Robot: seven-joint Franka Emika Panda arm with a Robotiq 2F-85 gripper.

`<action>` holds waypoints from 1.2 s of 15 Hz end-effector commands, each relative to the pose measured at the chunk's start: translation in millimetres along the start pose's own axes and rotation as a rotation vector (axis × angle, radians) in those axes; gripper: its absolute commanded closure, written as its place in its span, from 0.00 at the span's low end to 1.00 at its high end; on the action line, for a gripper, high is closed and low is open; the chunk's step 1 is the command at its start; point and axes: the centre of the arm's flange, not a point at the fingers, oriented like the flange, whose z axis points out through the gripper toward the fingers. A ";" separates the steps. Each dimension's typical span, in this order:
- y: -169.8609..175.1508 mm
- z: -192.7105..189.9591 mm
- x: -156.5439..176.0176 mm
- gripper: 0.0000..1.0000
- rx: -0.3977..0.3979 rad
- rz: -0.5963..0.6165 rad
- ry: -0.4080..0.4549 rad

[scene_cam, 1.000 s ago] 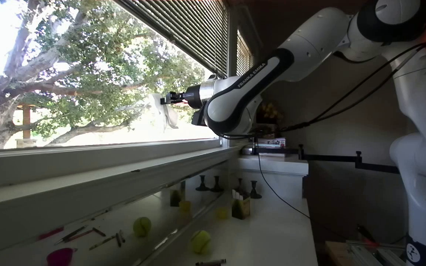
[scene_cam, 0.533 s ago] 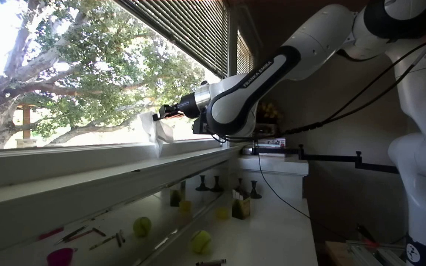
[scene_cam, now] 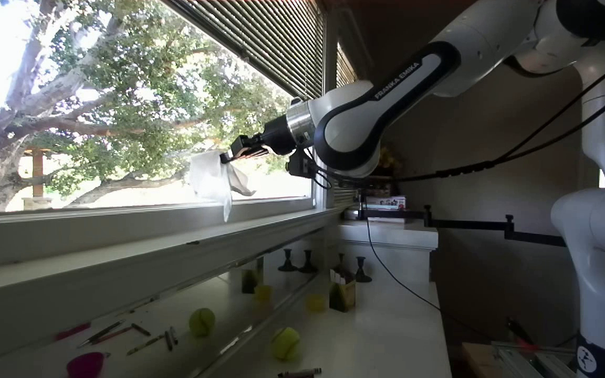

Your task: Use the tissue to wipe the window

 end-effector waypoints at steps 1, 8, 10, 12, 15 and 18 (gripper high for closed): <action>-4.9 -45.2 5.4 1.00 0.093 0.009 -0.088; -45.0 -74.4 -11.1 1.00 0.221 0.027 -0.315; -39.0 -77.3 -21.2 1.00 0.218 0.031 -0.380; -22.3 -76.8 -32.4 1.00 0.199 0.043 -0.438; 6.9 -77.3 -49.1 1.00 0.167 0.073 -0.526; 28.6 -73.8 -72.5 1.00 0.129 0.110 -0.604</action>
